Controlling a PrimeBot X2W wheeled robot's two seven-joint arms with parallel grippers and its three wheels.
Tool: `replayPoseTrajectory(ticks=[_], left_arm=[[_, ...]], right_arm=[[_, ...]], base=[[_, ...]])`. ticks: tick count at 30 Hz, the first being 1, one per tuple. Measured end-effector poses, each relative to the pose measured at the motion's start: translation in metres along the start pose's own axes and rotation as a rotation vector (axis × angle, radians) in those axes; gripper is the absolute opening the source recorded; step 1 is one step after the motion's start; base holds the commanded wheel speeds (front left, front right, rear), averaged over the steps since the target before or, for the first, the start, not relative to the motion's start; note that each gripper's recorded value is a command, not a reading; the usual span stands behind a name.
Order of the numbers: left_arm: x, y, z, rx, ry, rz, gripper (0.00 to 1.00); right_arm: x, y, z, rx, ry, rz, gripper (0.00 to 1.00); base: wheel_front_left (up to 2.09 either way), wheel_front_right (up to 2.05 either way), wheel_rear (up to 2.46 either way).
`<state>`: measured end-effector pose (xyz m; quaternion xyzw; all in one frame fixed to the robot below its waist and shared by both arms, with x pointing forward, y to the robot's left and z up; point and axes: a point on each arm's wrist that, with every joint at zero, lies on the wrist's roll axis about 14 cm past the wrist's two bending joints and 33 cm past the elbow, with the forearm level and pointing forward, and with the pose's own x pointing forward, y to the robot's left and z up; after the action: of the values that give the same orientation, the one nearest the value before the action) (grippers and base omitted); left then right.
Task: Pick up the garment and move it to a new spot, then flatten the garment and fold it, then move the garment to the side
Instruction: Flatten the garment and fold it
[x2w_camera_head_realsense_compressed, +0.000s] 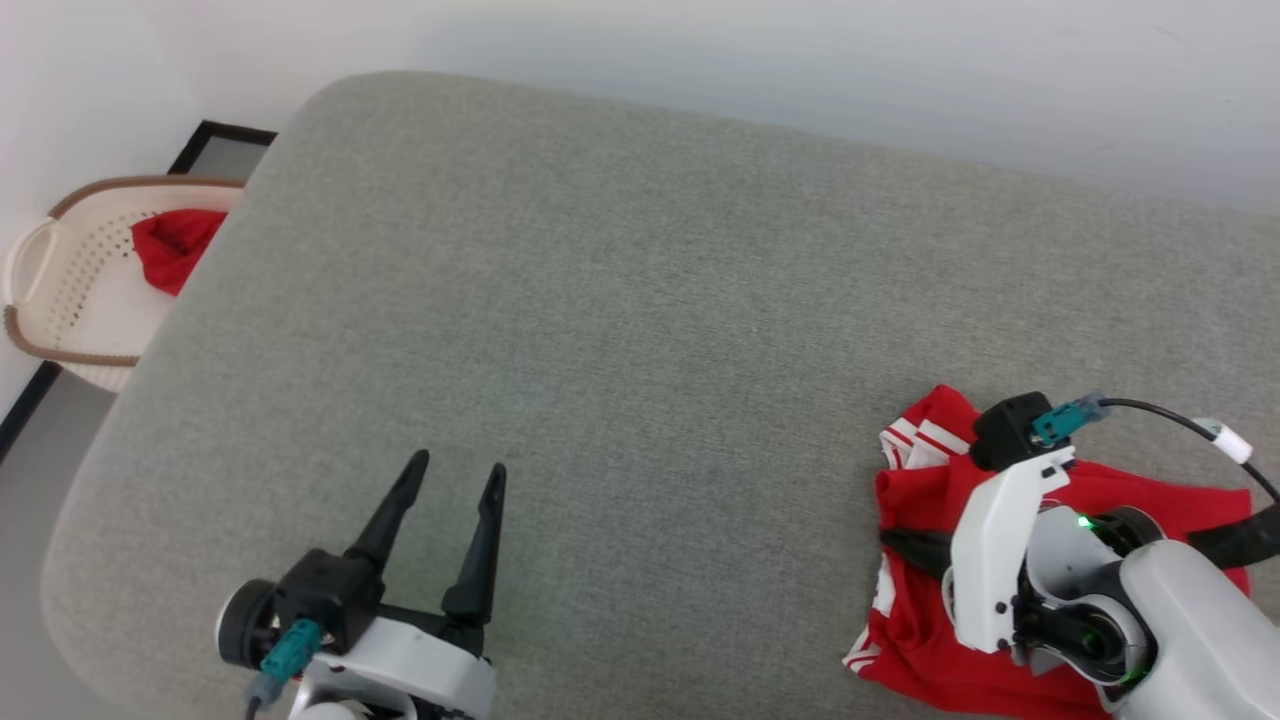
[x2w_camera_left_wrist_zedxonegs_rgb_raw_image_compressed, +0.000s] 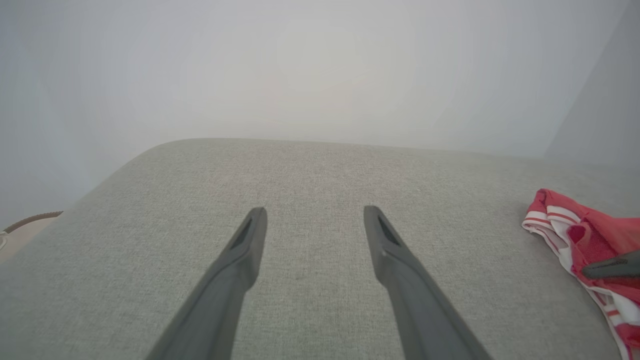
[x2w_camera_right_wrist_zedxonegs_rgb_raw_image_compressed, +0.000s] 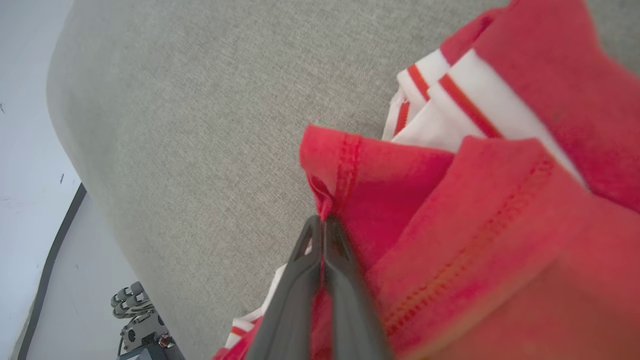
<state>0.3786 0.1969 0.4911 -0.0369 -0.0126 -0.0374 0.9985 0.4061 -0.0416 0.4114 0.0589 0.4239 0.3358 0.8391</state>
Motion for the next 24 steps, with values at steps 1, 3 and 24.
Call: replayPoseTrajectory(ticks=[1,3,24], left_arm=[[0.001,0.000,0.000,0.001,0.000,0.000,1.00],[0.002,0.000,0.000,-0.001,0.001,-0.004,1.00],[0.021,-0.047,-0.022,-0.080,0.069,-0.163,1.00]], right_arm=[[0.000,0.001,0.001,0.001,-0.009,0.005,0.31],[-0.001,0.006,0.003,0.009,-0.026,0.023,1.00],[-0.121,-0.075,0.036,0.029,-0.535,-0.247,1.00]], base=[[0.00,0.00,0.00],[0.00,0.00,0.00],[0.00,0.00,0.00]])
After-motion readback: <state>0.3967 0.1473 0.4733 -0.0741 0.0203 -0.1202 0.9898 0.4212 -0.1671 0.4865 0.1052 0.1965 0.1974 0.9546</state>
